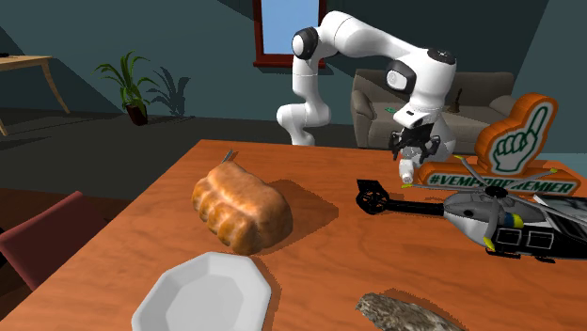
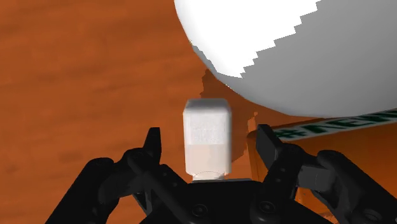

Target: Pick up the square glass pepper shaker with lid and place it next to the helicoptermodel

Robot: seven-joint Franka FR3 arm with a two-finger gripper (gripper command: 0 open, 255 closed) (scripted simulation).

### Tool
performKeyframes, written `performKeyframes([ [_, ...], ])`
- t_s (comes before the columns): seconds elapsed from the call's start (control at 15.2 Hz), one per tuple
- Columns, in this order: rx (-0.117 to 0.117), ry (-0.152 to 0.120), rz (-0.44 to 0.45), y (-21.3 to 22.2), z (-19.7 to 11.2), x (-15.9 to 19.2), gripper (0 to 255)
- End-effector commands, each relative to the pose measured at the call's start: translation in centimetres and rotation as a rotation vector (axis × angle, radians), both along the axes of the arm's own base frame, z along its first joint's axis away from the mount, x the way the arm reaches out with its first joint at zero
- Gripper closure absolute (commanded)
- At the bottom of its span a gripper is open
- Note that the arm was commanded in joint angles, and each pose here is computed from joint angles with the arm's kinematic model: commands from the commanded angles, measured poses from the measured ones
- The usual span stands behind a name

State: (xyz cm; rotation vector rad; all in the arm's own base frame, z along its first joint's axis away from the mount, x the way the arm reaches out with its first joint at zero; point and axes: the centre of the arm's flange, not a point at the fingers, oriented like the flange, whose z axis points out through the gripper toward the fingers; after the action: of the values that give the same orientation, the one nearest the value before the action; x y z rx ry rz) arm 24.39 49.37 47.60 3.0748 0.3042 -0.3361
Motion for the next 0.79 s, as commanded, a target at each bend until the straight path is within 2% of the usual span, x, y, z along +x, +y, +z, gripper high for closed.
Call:
performKeyframes([
  [0.0, 0.000, 0.000, 0.001, 0.0, 0.0, 0.0, 0],
  [0.2, 0.000, 0.000, 0.001, 0.0, 0.0, 0.0, 0],
  [0.46, 0.000, 0.000, 0.001, 0.3, 4.9, 1.0, 0],
  [0.73, 0.000, 0.000, 0.001, 0.3, 4.9, 1.0, 0],
])
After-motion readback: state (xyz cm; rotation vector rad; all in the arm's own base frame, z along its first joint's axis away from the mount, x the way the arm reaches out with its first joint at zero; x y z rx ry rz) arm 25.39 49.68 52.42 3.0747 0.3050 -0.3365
